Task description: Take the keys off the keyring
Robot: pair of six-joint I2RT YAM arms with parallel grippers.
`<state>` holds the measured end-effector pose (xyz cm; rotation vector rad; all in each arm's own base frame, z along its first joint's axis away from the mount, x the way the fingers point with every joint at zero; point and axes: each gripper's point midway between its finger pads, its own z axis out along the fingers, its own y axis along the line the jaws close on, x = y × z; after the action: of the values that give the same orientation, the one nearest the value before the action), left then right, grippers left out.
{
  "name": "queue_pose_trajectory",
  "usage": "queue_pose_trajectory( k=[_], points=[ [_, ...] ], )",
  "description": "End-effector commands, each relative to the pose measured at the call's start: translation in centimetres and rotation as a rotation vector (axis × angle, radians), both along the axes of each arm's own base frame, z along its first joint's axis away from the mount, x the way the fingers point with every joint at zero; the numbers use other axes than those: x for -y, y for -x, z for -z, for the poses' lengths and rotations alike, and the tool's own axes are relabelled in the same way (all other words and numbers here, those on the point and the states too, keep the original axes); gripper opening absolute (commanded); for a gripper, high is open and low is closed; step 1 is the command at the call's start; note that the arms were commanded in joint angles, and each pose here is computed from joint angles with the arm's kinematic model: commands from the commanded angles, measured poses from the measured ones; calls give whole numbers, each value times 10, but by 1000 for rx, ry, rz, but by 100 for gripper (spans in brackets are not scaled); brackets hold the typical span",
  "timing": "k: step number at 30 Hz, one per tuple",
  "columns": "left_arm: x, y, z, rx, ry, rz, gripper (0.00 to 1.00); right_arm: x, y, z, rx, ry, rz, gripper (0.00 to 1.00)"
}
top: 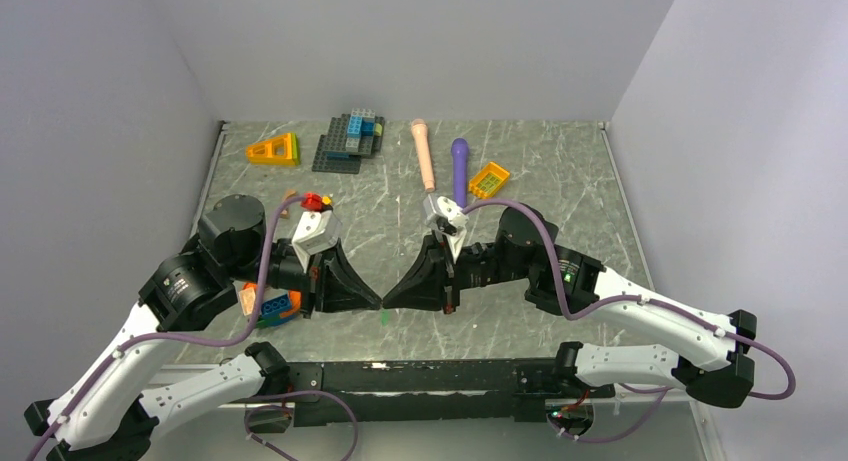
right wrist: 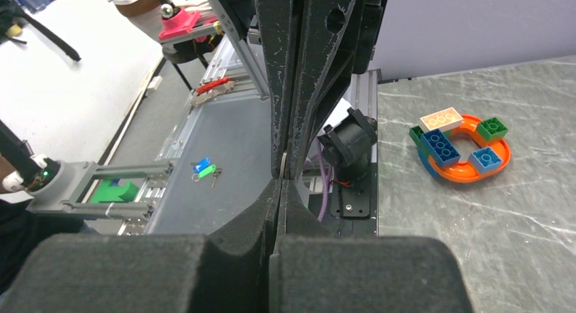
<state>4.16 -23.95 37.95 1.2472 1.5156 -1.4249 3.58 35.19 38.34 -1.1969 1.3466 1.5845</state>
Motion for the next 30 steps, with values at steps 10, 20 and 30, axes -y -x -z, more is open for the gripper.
queue_pose_trajectory(
  k=[10,20,30],
  points=[
    [1,-59,7,31,-74,-314,1,-5,-25,-15,-13,-55,161,0],
    [0,-72,6,21,-73,-392,0,-5,-37,-10,-38,-59,242,0],
    [-5,-90,12,-21,-109,-512,0,-13,-41,-7,-25,-41,280,0]
  ],
)
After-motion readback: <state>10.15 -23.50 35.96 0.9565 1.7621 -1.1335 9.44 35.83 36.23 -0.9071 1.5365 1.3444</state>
